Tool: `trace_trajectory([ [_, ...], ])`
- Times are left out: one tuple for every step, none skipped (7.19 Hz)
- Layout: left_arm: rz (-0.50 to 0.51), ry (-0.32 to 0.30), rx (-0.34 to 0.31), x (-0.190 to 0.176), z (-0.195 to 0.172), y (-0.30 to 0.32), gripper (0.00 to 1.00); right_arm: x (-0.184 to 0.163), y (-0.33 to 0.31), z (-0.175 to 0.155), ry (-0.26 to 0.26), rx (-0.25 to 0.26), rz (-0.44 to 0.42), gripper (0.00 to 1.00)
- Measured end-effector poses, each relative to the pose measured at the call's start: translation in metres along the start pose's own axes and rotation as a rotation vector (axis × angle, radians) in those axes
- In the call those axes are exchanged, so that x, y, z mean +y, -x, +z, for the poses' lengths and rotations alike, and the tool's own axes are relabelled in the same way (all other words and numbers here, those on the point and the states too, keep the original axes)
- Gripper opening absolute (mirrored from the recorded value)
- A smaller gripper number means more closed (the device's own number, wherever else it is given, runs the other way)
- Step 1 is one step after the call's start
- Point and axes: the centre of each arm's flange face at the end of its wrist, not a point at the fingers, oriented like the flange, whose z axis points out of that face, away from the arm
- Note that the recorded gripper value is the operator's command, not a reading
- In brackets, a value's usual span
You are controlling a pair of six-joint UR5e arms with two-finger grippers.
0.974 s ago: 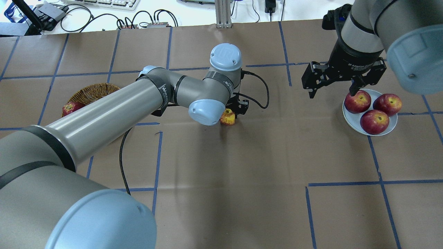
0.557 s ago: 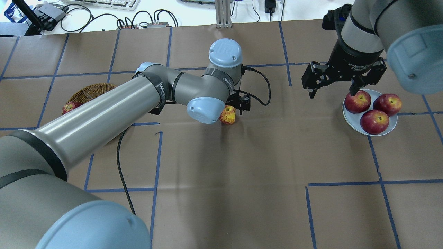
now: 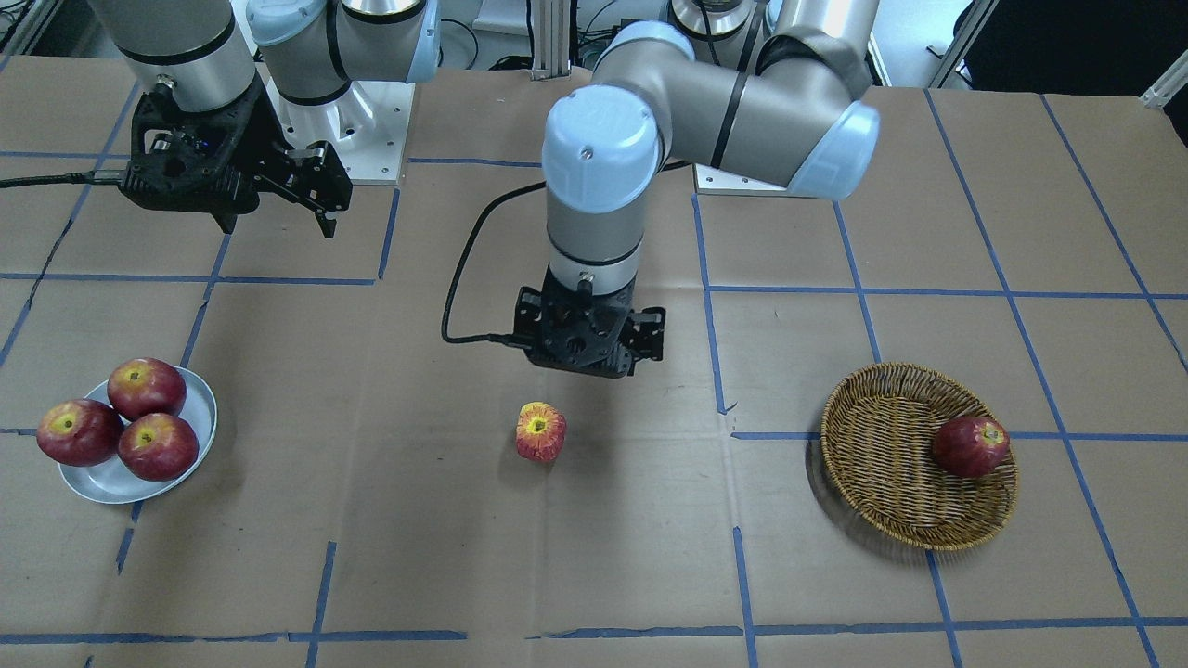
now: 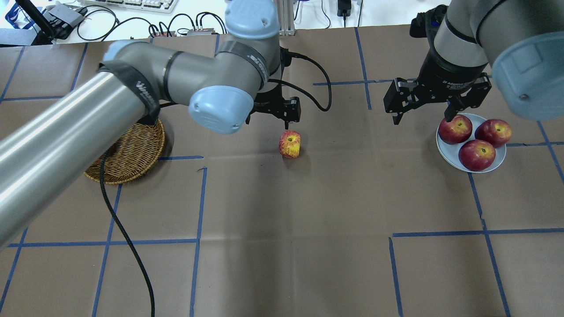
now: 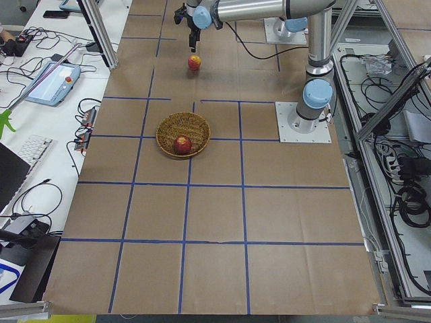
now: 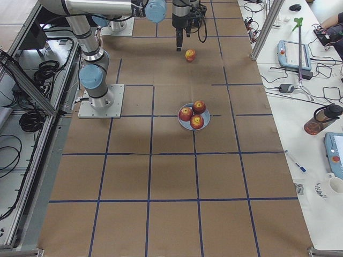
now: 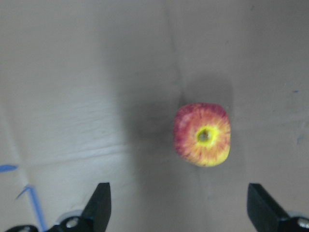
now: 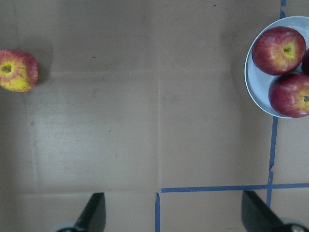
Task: Transfer apple from basket to plate
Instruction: 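Move the right gripper to the apple while the left gripper withdraws over the basket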
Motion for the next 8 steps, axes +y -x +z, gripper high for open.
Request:
trace_trajectory([
  [0.012,0.009,0.0,0.021,-0.038,0.03,0.99,-0.007,0.003,0.003,-0.012,-0.001,0.004,1.0],
  [0.007,0.018,0.0,0.043,-0.07,0.056,0.99,-0.016,0.013,0.009,-0.031,-0.004,0.011,1.0],
  [-0.011,0.019,0.0,0.063,-0.1,0.076,0.99,-0.025,0.036,0.017,-0.051,-0.012,0.021,1.0],
  [-0.029,0.01,0.001,0.081,-0.124,0.088,0.99,-0.034,0.067,0.029,-0.071,-0.019,0.031,1.0],
  [-0.04,-0.005,0.002,0.095,-0.139,0.093,0.99,-0.044,0.102,0.042,-0.082,-0.026,0.05,1.0],
  [-0.049,-0.02,0.002,0.103,-0.149,0.096,0.99,-0.055,0.139,0.058,-0.094,-0.033,0.062,1.0],
  [-0.059,-0.03,0.002,0.105,-0.153,0.099,0.99,-0.066,0.177,0.081,-0.111,-0.038,0.059,1.0],
  [-0.075,-0.025,0.0,0.104,-0.152,0.106,0.99,-0.074,0.206,0.108,-0.122,-0.043,0.057,1.0],
])
